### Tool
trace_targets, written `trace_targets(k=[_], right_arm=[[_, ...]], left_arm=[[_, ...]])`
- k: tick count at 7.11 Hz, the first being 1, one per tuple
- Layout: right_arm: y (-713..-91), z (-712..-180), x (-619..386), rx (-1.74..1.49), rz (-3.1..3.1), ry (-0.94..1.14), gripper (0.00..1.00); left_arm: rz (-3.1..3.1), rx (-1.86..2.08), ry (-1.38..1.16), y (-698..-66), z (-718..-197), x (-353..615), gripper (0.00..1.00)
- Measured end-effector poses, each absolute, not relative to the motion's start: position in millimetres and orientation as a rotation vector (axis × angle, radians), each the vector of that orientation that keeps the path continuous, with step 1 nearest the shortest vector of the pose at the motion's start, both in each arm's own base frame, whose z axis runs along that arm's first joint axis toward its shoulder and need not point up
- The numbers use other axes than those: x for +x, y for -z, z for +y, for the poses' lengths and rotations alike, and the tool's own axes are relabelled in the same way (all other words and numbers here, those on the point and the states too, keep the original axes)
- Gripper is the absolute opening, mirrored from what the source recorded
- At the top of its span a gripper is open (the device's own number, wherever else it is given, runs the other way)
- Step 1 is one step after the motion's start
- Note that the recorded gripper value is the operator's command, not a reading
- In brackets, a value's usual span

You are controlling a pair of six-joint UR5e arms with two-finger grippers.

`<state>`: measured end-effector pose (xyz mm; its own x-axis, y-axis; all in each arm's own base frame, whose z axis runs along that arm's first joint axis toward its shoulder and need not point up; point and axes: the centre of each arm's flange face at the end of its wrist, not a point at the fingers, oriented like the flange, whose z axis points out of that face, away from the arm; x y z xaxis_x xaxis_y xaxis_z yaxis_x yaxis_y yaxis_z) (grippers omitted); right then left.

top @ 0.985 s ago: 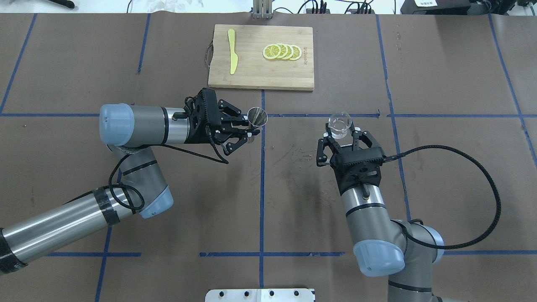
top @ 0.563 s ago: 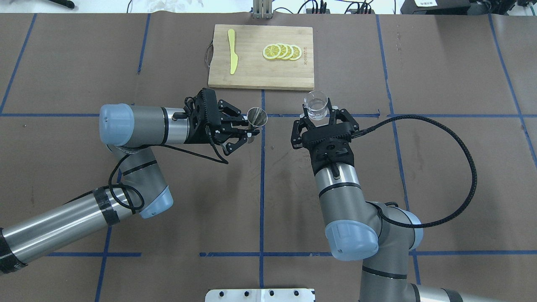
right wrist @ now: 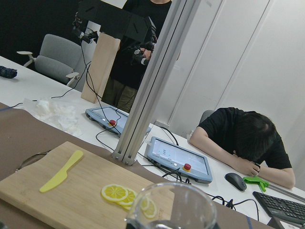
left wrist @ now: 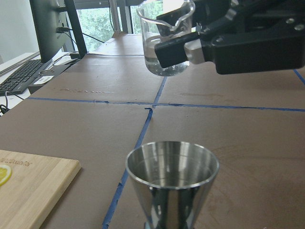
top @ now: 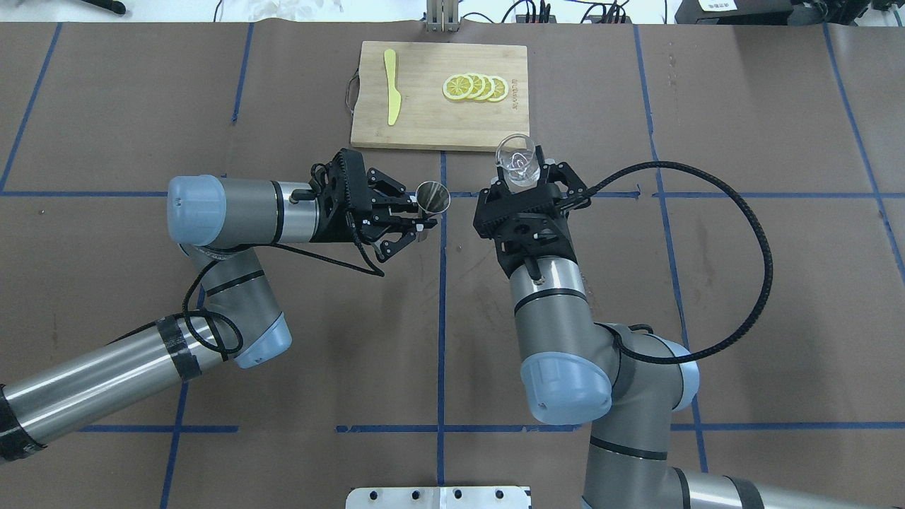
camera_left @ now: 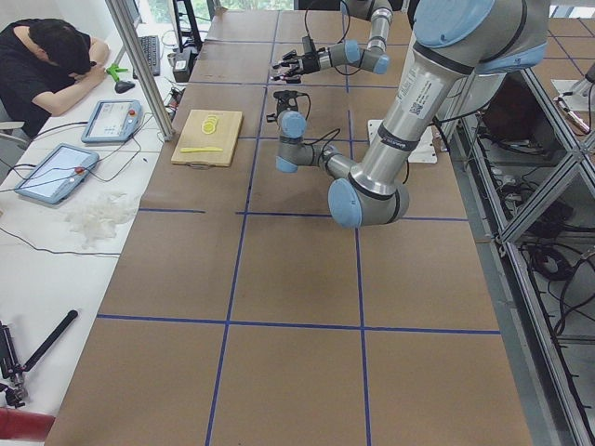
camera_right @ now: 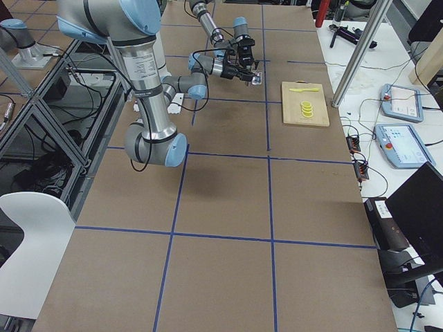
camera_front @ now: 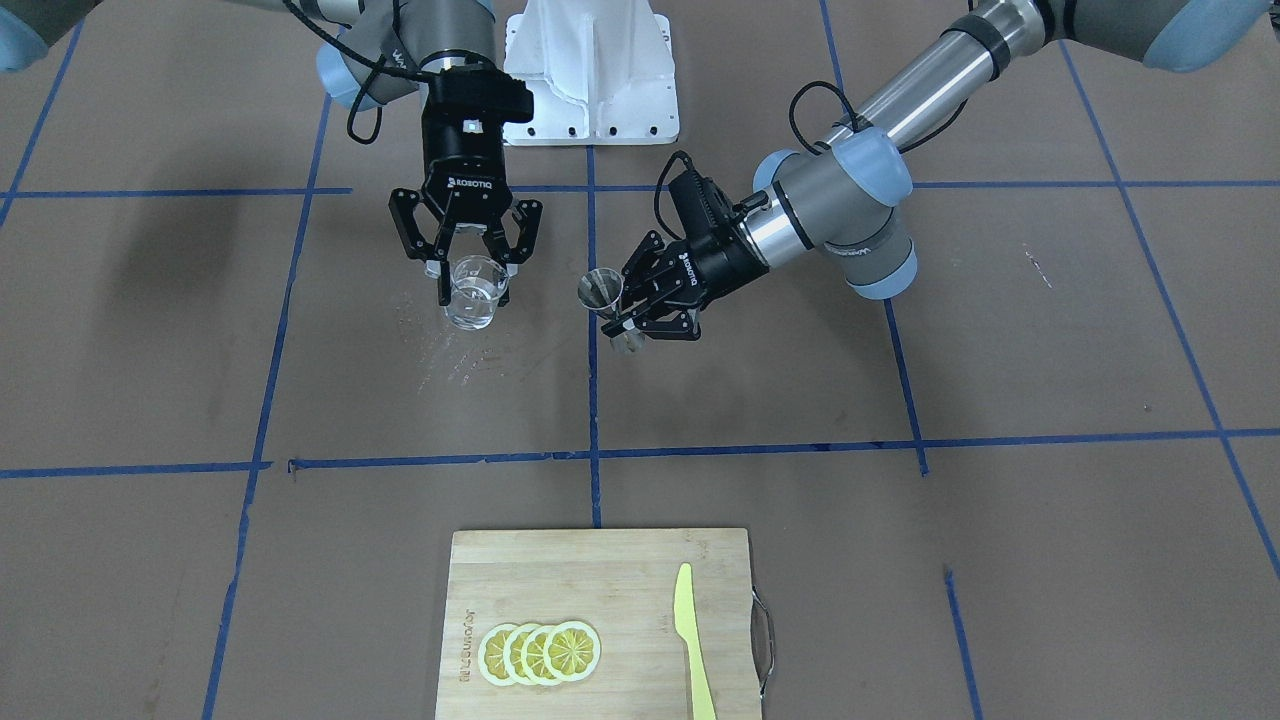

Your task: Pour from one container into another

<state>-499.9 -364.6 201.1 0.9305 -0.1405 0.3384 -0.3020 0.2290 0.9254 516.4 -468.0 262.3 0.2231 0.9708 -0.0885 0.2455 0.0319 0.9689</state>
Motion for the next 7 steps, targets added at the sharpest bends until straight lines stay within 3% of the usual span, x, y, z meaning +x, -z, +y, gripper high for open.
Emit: trace_targets(k=[7], right_arm=[[-174.2,-355.3,-522.8,1.342,-0.195,0.07,0.0]], left_arm=[[1.229,1.438,-0.864,-262.3,-468.6,516.0,0.0]])
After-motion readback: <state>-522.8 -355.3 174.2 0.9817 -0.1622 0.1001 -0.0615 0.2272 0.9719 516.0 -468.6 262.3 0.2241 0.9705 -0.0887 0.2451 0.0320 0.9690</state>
